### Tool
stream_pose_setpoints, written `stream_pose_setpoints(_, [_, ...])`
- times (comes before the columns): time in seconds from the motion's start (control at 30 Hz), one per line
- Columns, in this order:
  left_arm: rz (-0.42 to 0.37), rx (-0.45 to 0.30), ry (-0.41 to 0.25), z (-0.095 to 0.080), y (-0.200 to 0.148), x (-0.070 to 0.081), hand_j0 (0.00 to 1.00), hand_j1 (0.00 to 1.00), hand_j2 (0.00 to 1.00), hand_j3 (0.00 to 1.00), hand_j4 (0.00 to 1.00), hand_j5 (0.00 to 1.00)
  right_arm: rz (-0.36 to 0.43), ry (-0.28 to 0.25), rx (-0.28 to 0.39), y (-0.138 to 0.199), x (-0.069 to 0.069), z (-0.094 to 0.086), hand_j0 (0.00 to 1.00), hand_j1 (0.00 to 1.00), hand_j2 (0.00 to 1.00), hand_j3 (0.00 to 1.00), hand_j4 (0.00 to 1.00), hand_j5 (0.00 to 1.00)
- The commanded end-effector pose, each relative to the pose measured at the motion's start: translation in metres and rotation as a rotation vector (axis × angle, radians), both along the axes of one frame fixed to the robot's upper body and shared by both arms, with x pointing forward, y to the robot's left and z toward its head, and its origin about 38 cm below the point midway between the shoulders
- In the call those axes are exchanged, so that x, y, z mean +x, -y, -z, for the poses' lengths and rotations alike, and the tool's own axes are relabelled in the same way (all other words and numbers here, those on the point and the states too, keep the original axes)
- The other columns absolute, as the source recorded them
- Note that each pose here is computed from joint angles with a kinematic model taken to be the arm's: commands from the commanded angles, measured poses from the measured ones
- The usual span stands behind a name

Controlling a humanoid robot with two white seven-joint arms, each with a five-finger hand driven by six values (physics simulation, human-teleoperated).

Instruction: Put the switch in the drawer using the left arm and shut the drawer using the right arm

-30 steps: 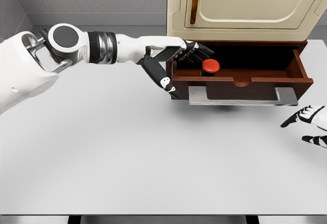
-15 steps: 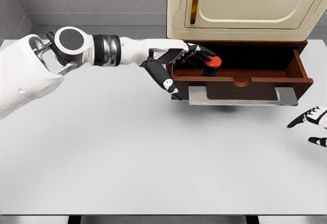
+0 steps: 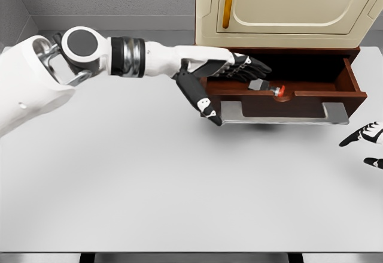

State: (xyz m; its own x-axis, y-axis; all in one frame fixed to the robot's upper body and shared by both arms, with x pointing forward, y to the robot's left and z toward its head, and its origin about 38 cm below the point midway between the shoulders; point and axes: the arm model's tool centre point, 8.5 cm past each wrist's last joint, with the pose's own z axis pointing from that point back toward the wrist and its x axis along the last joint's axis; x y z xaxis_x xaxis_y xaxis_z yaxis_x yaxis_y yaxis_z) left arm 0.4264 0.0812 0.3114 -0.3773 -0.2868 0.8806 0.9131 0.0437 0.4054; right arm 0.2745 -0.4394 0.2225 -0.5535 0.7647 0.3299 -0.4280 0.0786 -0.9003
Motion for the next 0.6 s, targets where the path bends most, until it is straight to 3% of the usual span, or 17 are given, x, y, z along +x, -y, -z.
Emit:
stream_pose_setpoints(0.0, [0.073, -0.063, 0.051, -0.017, -0.02, -0.022, 1.0, 1.0, 1.0, 1.0, 1.0, 1.0, 0.001, 0.0, 0.006, 0.0, 0.0, -0.001, 0.68, 0.68, 0.68, 0.68, 0.68, 0.68])
stream_pose_setpoints(0.1, [0.078, -0.169, 0.102, -0.037, -0.059, -0.029, 1.0, 1.0, 1.0, 1.0, 1.0, 1.0, 0.0, 0.001, 0.018, 0.0, 0.001, -0.004, 0.68, 0.68, 0.68, 0.68, 0.68, 0.68])
stream_pose_setpoints(0.23, [-0.058, -0.257, 0.169, -0.065, -0.147, -0.03, 1.0, 1.0, 1.0, 1.0, 1.0, 1.0, -0.001, 0.006, 0.023, 0.0, 0.001, -0.005, 0.65, 0.65, 0.65, 0.65, 0.65, 0.65])
stream_pose_setpoints(0.3, [-0.133, -0.247, 0.199, -0.06, -0.189, -0.036, 1.0, 1.0, 1.0, 1.0, 1.0, 1.0, -0.002, 0.014, 0.023, 0.0, 0.003, -0.007, 0.63, 0.63, 0.63, 0.63, 0.63, 0.63])
stream_pose_setpoints(0.4, [-0.171, -0.169, 0.198, -0.007, -0.215, -0.039, 1.0, 1.0, 1.0, 1.0, 1.0, 1.0, -0.006, 0.018, 0.016, 0.0, 0.004, -0.01, 0.59, 0.59, 0.59, 0.59, 0.59, 0.59])
stream_pose_setpoints(0.5, [-0.155, -0.166, 0.224, -0.007, -0.21, -0.038, 1.0, 1.0, 1.0, 1.0, 1.0, 1.0, -0.015, 0.025, 0.008, -0.002, 0.008, -0.014, 0.59, 0.59, 0.59, 0.59, 0.59, 0.59])
stream_pose_setpoints(0.57, [-0.192, -0.223, 0.246, -0.011, -0.216, -0.033, 1.0, 1.0, 1.0, 1.0, 1.0, 1.0, -0.017, 0.028, 0.005, -0.002, 0.008, -0.015, 0.59, 0.59, 0.59, 0.59, 0.59, 0.59])
